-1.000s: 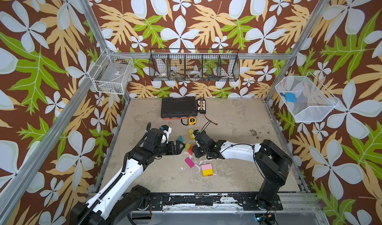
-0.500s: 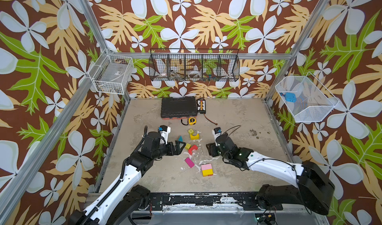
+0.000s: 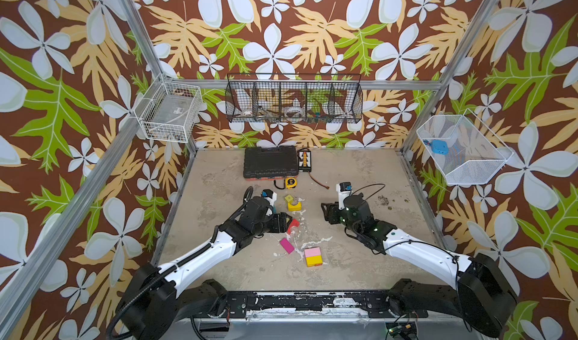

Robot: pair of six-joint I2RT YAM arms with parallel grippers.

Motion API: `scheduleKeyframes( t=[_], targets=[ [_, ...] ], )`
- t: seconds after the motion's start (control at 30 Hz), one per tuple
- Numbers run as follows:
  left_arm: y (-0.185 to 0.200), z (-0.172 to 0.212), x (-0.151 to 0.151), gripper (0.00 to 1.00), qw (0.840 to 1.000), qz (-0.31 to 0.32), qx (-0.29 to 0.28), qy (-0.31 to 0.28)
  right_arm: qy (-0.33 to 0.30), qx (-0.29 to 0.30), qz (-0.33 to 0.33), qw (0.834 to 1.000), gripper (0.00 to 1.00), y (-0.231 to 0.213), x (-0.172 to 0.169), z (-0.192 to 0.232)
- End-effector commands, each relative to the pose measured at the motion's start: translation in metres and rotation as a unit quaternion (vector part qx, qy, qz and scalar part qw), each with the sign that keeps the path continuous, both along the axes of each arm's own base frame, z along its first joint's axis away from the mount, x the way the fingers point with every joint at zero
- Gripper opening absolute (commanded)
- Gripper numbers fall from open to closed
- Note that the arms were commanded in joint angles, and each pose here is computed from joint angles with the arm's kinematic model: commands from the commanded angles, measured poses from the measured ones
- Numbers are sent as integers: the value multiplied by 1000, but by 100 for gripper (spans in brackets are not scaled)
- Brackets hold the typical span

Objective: Build the wood block tower
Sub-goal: 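Withdraw the right gripper to the far side while the left gripper approaches the red arch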

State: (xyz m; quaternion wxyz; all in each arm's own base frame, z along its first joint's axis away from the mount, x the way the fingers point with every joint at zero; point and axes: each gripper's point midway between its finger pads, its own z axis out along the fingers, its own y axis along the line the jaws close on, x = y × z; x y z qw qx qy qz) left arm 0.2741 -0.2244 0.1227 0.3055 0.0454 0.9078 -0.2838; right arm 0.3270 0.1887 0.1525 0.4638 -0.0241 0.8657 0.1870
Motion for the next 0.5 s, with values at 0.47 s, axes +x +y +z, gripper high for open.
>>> scheduleKeyframes(
  t=[0.47],
  targets=[
    [-20,-43,26,45,995,-2,96,7,-41,-85,-212,973,64,-123,3,-17]
  ],
)
